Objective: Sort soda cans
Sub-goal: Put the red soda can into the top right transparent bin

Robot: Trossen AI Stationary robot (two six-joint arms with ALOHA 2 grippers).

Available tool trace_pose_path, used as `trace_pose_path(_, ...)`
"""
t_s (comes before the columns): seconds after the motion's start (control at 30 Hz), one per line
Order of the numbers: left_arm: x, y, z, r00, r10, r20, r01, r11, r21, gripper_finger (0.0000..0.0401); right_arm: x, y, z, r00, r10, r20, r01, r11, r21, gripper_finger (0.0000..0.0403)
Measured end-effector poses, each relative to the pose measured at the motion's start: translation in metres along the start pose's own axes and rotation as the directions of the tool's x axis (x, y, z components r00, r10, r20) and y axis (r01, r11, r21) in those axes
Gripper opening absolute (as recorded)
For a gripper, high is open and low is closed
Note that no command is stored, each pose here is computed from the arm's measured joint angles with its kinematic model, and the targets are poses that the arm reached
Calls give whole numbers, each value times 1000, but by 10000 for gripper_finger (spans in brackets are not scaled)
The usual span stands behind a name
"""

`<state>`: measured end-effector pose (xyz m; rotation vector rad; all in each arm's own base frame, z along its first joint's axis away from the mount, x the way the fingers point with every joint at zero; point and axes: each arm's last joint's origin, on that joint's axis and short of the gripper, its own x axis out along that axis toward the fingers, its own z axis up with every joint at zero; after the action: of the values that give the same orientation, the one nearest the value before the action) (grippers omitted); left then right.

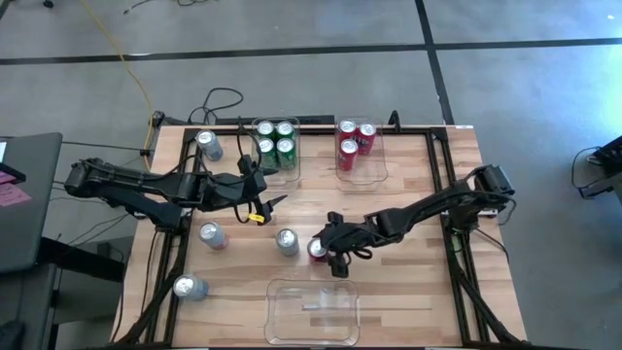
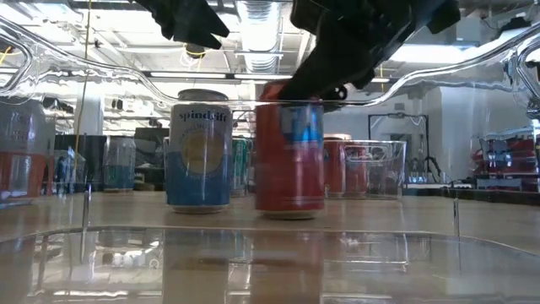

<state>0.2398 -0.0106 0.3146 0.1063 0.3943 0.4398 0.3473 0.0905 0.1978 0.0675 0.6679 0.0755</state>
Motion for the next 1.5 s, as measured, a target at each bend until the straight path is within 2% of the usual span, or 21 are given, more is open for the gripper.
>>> trace_pose_path(0.1,0,0,0,1000,0,-1,0,1000,0,338,-17,-2,5,999,-32,-3,32,999,-1,273)
trace_pose_path(0.4,0,0,0,1000,0,0,0,1000,0,338,-84,-11,29,989,-119,93,117,993,26,272)
trace_pose_path(0.53,0,0,0,1000,1,0,-1,1000,0,338,-114,-22,37,968,-201,152,193,979,63,272)
trace_pose_path(0.7,0,0,0,1000,0,0,0,1000,0,338,-146,-43,39,930,-328,167,311,943,118,272)
trace_pose_path(0.87,0,0,0,1000,1,0,-1,1000,0,338,-170,-71,36,886,-446,129,422,890,174,272)
trace_pose_path(0.97,0,0,0,1000,0,0,0,1000,0,338,-181,-89,36,844,-516,146,485,851,204,272)
trace_pose_path(1.07,0,0,0,1000,1,0,-1,1000,0,338,-187,-110,29,805,-580,122,544,805,235,272)
trace_pose_path(1.27,0,0,0,1000,1,-3,-1,1000,2,338,-190,-144,0,772,-635,29,601,744,292,272)
trace_pose_path(1.5,0,0,0,1000,1,-5,-1,1000,6,338,-181,-171,-34,777,-628,41,572,732,370,272)
